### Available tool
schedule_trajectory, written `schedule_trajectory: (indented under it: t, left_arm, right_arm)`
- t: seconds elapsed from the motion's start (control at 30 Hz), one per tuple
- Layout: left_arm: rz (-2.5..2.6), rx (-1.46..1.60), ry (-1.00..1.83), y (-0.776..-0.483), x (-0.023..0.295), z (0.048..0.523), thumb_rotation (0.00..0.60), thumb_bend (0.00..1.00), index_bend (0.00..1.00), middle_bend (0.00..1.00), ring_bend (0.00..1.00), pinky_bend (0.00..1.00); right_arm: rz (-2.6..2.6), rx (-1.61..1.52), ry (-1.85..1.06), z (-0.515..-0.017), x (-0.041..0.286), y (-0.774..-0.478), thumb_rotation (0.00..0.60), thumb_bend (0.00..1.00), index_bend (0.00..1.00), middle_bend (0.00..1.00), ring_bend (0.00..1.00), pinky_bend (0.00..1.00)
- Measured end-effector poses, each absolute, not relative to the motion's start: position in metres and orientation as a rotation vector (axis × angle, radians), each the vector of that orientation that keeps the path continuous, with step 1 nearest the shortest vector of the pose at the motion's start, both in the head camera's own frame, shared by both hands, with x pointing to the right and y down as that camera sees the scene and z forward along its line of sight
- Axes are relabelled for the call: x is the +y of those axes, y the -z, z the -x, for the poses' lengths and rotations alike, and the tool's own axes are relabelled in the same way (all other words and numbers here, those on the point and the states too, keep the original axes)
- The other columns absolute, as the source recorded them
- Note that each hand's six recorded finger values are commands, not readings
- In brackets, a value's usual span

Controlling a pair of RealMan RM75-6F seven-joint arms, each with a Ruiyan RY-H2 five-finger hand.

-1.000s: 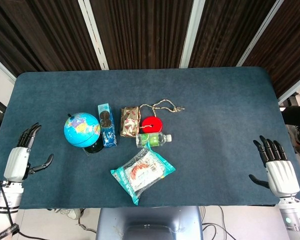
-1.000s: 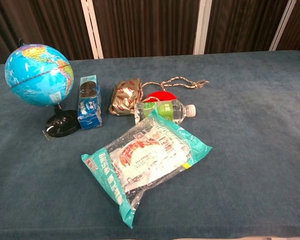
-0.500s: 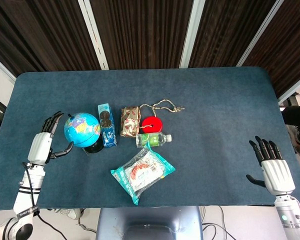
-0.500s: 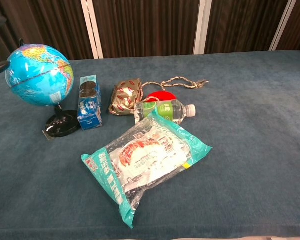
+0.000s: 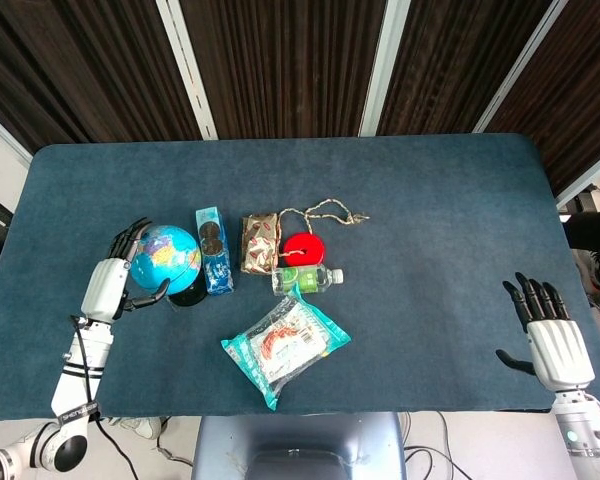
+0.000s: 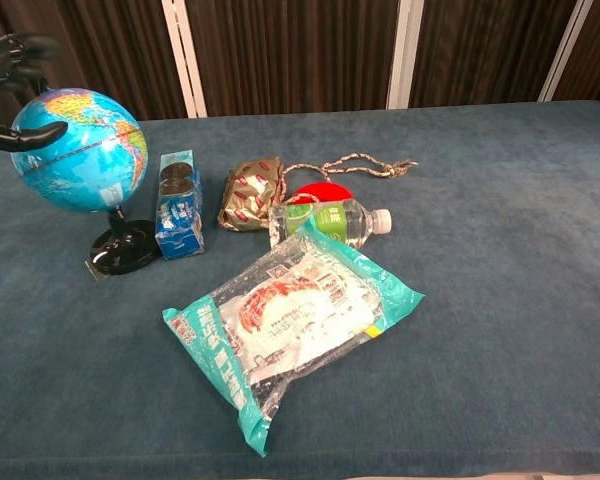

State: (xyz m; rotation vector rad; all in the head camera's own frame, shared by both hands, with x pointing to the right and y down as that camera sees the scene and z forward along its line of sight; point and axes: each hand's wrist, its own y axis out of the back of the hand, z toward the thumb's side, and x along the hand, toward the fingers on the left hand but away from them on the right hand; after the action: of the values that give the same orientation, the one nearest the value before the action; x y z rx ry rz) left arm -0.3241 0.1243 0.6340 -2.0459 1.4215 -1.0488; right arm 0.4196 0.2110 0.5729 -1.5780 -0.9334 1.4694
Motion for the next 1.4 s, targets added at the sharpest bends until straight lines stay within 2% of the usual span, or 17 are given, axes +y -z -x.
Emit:
schedule_trajectory:
  t: [1.4]
  left_arm:
    - [1.941,1.441,1.183,-0.645,0.128,0.363,0.577,0.31,0.00,0.00,0.00,0.05]
  right_arm:
    - [1.593,-0.913,-1.471,-0.418,0.214,-0.573,0.600,0.15,0.00,0.00,0.00,0.00]
